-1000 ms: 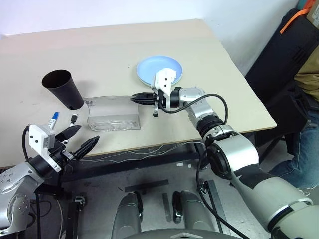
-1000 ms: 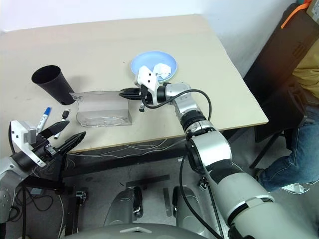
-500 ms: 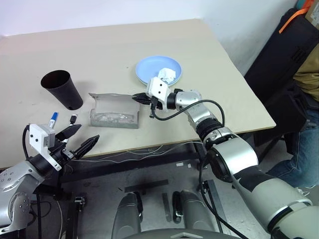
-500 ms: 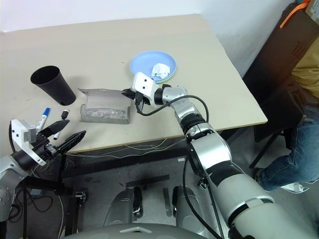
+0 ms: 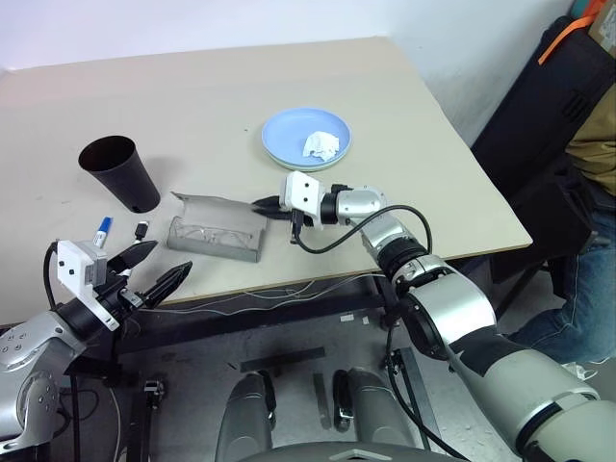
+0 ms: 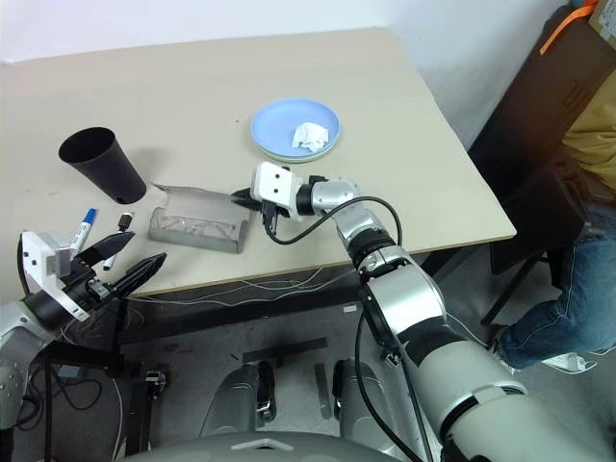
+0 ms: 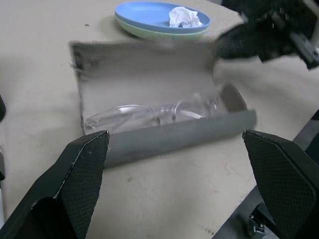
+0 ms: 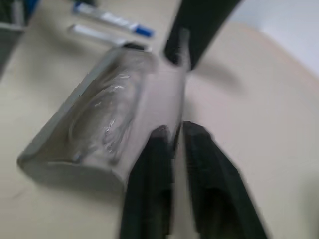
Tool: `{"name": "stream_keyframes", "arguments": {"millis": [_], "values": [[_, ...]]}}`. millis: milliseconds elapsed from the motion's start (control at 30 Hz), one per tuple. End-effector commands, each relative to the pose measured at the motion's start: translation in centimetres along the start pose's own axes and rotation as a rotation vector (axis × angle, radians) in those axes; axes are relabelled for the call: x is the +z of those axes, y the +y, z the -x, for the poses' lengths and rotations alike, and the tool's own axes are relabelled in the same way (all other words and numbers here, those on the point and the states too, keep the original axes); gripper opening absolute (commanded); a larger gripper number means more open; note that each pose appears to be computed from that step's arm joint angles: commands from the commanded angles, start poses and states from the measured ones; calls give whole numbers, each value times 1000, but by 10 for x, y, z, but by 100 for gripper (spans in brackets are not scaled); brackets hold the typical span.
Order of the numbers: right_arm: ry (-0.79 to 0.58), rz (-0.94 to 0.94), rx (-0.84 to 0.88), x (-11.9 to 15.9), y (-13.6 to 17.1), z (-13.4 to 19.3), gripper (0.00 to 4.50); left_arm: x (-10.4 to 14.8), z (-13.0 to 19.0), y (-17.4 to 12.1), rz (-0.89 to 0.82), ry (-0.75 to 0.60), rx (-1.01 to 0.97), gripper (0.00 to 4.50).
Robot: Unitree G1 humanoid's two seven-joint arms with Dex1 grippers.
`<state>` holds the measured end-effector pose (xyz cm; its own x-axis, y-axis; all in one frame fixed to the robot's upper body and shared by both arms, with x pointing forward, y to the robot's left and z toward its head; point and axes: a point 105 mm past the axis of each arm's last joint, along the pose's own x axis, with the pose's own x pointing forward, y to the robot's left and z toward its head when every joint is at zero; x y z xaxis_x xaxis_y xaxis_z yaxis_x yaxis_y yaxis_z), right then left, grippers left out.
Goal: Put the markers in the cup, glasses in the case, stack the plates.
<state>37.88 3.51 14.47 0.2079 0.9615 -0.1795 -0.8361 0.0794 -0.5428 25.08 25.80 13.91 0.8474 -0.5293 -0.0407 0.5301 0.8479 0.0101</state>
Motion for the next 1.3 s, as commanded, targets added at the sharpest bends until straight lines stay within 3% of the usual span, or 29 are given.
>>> {"name": "stream_keyframes", "arguments": {"millis": [33, 267, 433, 667, 800, 1100, 1300], "values": [[-59, 40, -16, 16, -7, -2, 192, 7, 1, -2, -18, -24, -6, 450], [-133, 8, 16, 26, -8, 5, 413, 9, 6, 2, -25, -20, 5, 450], [-178, -200, -17, 34, -25, 5, 413, 9, 5, 2, -26, -20, 6, 450], [-64, -680, -160, 46, -75, 4, 413, 8, 3, 1, -20, -22, 0, 450], [11, -759, -254, 39, -84, 6, 328, 8, 1, 2, -20, -22, -3, 450], [216, -685, -309, -6, -63, 6, 6, 7, 1, 0, -21, -28, -4, 450], [237, -688, -255, -16, -51, 7, 2, 7, 1, 0, -22, -29, -4, 450]]}}
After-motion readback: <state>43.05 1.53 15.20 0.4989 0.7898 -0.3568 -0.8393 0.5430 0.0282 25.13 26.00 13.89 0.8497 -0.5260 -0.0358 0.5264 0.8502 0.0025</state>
